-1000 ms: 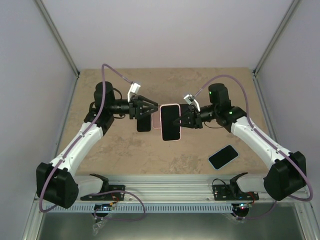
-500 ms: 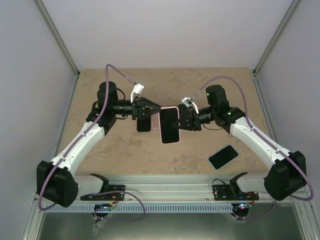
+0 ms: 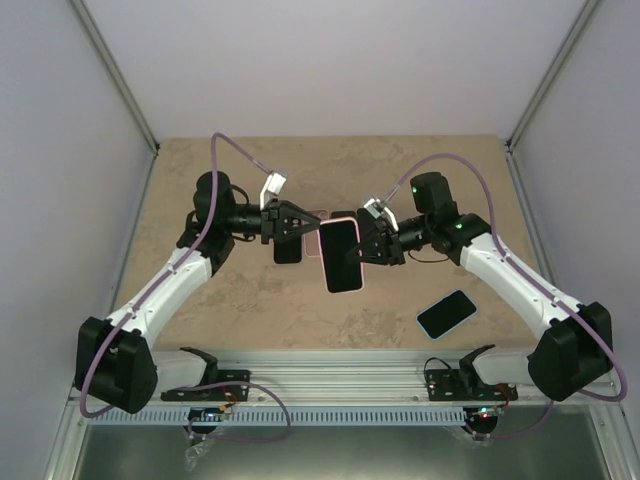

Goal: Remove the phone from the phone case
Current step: Remove the phone case from the phone.

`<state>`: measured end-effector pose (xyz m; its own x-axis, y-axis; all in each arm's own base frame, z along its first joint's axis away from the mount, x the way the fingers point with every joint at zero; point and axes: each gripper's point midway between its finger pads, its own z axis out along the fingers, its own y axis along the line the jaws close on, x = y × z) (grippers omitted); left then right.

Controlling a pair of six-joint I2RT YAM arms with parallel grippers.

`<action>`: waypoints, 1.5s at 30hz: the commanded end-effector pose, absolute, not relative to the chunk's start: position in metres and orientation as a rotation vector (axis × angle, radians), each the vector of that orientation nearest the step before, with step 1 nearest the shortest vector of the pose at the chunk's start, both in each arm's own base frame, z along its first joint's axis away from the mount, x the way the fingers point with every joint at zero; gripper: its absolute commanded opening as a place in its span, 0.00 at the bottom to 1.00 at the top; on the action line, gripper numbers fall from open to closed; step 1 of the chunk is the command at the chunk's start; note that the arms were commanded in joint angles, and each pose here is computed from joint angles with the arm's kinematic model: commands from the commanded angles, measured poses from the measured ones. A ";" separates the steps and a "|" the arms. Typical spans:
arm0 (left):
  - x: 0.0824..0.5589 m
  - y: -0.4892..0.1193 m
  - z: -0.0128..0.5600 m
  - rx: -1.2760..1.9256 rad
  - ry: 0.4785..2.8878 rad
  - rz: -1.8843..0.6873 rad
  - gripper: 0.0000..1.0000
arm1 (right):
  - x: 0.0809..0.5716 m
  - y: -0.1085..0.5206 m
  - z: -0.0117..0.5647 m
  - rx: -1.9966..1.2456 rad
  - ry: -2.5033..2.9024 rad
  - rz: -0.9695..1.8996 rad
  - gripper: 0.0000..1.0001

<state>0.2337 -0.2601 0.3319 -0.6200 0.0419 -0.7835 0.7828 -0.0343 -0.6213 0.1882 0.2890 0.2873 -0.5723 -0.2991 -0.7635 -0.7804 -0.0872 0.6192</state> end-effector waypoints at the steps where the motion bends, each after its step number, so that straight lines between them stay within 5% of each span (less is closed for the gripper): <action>1: 0.255 -0.253 0.316 0.756 1.728 -1.715 0.15 | 0.149 0.282 0.345 -1.387 1.443 1.814 0.01; 28: 0.269 -0.246 0.299 0.677 1.752 -1.730 0.07 | 0.117 0.276 0.364 -1.484 1.303 1.869 0.01; 34: 0.249 -0.242 0.328 0.783 1.640 -1.691 0.49 | 0.137 0.282 0.353 -1.422 1.419 1.800 0.00; 45: 0.205 -0.255 0.326 1.121 1.676 -1.490 0.60 | 0.169 0.290 0.328 -1.287 1.600 1.725 0.01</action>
